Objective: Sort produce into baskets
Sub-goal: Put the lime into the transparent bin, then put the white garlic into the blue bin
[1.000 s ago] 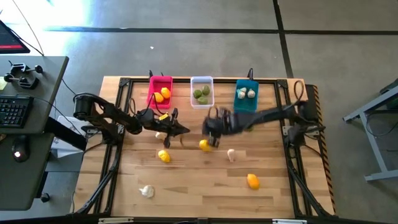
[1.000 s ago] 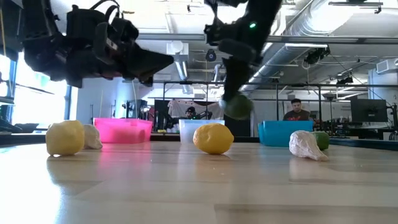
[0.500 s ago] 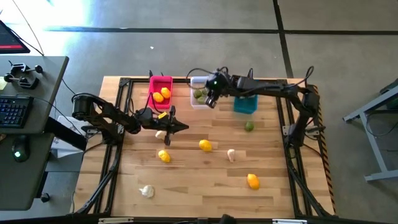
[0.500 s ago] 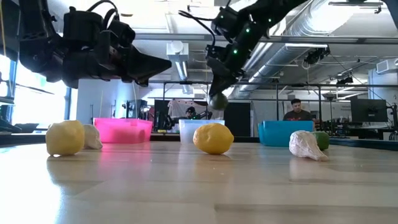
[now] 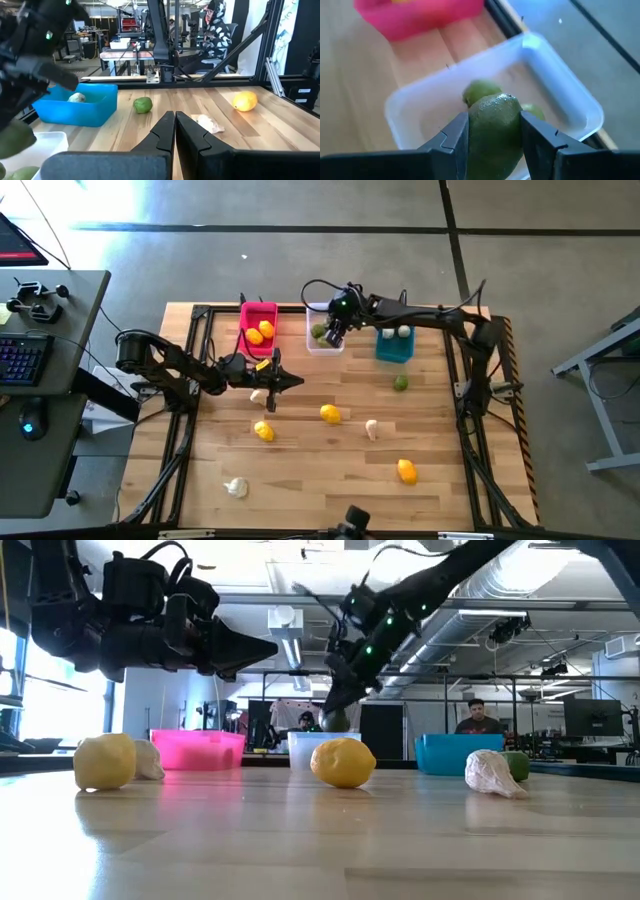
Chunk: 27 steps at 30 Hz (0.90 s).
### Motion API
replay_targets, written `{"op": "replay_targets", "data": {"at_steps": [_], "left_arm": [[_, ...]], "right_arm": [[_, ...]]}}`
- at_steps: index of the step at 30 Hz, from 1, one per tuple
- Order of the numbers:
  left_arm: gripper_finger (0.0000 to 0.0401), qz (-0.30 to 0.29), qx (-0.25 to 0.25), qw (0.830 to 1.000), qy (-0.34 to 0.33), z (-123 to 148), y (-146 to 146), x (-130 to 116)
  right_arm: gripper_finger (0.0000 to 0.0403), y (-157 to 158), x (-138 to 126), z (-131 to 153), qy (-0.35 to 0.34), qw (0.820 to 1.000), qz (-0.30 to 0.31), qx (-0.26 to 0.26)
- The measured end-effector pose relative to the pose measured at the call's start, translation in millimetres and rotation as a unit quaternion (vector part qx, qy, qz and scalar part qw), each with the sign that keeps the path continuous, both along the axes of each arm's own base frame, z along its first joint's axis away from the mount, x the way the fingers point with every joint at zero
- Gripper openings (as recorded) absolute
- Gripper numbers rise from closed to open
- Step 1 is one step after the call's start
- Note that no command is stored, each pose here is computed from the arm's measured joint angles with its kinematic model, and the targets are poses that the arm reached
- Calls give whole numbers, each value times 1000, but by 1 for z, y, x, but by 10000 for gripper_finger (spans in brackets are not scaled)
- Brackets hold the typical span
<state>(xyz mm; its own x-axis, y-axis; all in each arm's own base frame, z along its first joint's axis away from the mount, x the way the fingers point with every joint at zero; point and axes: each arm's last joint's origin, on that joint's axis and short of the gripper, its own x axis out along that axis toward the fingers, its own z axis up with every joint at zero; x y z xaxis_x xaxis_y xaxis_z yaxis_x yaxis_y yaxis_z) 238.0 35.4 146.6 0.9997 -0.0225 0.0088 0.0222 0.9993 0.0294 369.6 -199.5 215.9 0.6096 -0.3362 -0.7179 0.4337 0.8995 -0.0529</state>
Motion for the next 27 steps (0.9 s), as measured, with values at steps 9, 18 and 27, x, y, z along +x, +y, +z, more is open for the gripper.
{"op": "replay_targets", "data": {"at_steps": [9,18,27], "left_arm": [[0,0,-10,1000,13,-3,0,0],[0,0,1,1000,23,-5,1,0],[0,5,0,1000,27,-5,3,-1]], "right_arm": [[132,-9,1,-32,44,999,-12,25],[214,-11,1,-33,60,998,-27,-8],[262,-10,0,-24,53,998,-21,-26]]}}
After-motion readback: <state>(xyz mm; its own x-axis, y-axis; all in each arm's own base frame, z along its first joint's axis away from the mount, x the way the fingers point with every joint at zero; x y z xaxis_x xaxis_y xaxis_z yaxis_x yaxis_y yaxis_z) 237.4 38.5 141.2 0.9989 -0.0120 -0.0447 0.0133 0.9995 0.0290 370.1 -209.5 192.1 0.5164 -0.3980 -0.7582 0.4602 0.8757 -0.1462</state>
